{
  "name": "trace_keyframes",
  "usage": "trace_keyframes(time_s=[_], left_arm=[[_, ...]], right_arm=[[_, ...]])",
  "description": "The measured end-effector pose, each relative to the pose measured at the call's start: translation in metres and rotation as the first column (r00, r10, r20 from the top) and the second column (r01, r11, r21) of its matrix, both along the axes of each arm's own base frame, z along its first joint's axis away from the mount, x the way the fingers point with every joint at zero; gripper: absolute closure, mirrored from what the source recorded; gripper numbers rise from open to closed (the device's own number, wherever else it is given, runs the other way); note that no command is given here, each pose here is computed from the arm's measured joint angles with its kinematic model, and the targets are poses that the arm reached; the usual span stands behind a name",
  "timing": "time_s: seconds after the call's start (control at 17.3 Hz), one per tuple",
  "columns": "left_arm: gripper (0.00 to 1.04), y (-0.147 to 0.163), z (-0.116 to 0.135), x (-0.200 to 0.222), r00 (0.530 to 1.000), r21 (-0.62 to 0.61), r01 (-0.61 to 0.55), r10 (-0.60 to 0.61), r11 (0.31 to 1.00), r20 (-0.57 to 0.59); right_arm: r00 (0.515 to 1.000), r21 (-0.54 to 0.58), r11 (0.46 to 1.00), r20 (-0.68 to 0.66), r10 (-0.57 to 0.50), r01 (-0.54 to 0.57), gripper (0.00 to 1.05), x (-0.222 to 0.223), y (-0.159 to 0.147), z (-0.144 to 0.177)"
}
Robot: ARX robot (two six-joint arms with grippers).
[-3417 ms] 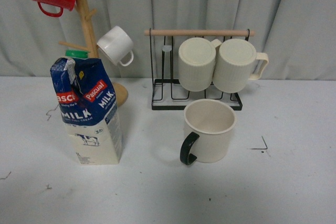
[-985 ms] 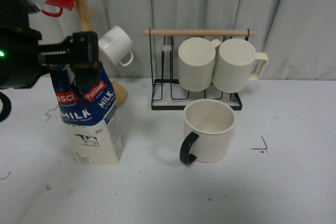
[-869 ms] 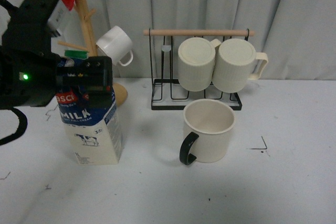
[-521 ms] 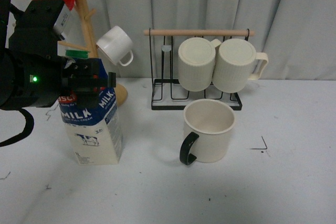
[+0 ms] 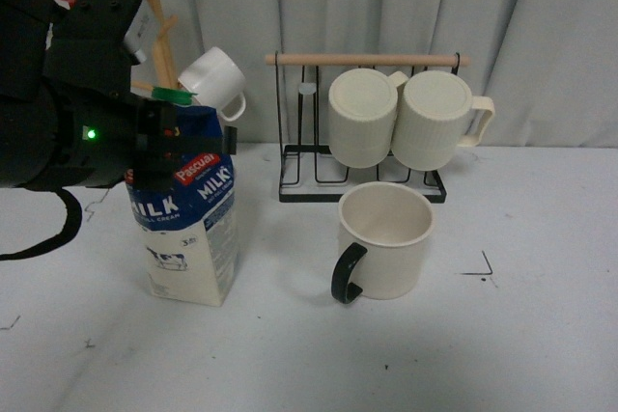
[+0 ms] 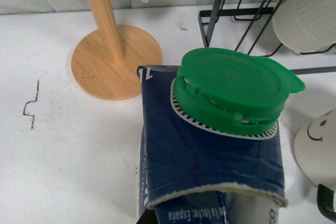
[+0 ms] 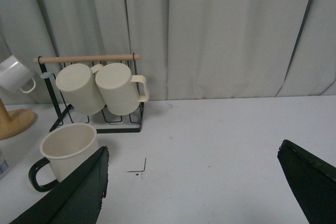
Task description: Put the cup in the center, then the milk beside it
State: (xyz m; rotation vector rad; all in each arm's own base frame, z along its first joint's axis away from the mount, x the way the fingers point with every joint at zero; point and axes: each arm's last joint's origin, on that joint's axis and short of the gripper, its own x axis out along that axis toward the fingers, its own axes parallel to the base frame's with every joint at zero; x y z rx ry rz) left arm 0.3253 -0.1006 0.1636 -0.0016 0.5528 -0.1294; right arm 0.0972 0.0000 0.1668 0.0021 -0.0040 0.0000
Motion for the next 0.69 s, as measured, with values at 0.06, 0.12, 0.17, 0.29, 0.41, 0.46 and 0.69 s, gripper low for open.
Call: trace_keyframes(time_s=[0.06, 0.12, 0.17, 0.29, 0.41, 0.46, 0.69], left_arm=[[1.00, -0.011, 0.002, -0.002, 1.000, 0.000, 0.030, -0.030, 1.000, 0.004], [1.00, -0.020, 0.004, -0.004, 0.998, -0.011, 0.059, -0.059, 0.998, 0.006], [1.00, -0.029, 0.005, -0.006, 0.997, -0.027, 0.081, -0.081, 0.996, 0.007], [1.00, -0.043, 0.006, -0.006, 0.994, -0.054, 0.107, -0.106, 0.993, 0.017], [1.00, -0.049, 0.003, -0.005, 0.996, -0.054, 0.091, -0.090, 0.994, 0.020], [1.00, -0.051, 0.001, -0.005, 0.996, -0.052, 0.088, -0.087, 0.995, 0.020], [1.00, -0.057, 0.001, -0.007, 0.995, -0.065, 0.090, -0.088, 0.994, 0.035]], right_arm=[[1.000, 0.000, 1.000, 0.000, 0.000, 0.000, 0.06, 0.000, 0.000, 0.000], [1.000, 0.000, 1.000, 0.000, 0.000, 0.000, 0.06, 0.000, 0.000, 0.000], [1.000, 0.000, 1.000, 0.000, 0.000, 0.000, 0.06, 0.000, 0.000, 0.000], [1.000, 0.000, 1.000, 0.000, 0.000, 0.000, 0.06, 0.000, 0.000, 0.000], [1.000, 0.000, 1.000, 0.000, 0.000, 0.000, 0.06, 0.000, 0.000, 0.000], [1.000, 0.000, 1.000, 0.000, 0.000, 0.000, 0.06, 0.000, 0.000, 0.000], [1.000, 0.000, 1.000, 0.000, 0.000, 0.000, 0.06, 0.000, 0.000, 0.000]])
